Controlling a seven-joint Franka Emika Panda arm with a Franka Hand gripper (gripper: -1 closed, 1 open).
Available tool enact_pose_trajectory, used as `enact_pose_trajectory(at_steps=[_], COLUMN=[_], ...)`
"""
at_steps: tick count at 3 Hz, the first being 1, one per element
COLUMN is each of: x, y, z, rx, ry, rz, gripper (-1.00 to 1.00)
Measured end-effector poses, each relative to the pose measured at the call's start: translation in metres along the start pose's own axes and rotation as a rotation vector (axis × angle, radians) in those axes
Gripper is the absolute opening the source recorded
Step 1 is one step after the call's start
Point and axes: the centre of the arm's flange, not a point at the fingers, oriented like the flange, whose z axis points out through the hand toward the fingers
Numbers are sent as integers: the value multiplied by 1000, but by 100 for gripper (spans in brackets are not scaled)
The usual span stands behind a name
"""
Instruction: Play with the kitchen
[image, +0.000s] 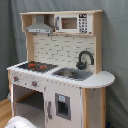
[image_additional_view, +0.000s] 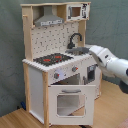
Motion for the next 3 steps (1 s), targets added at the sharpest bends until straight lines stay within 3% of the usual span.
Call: enact_pose_trajectory(at_steps=[3], x=[-55], y=[65], z=[10], rx=[91], ry=[-105], rz=[-99], gripper=[100])
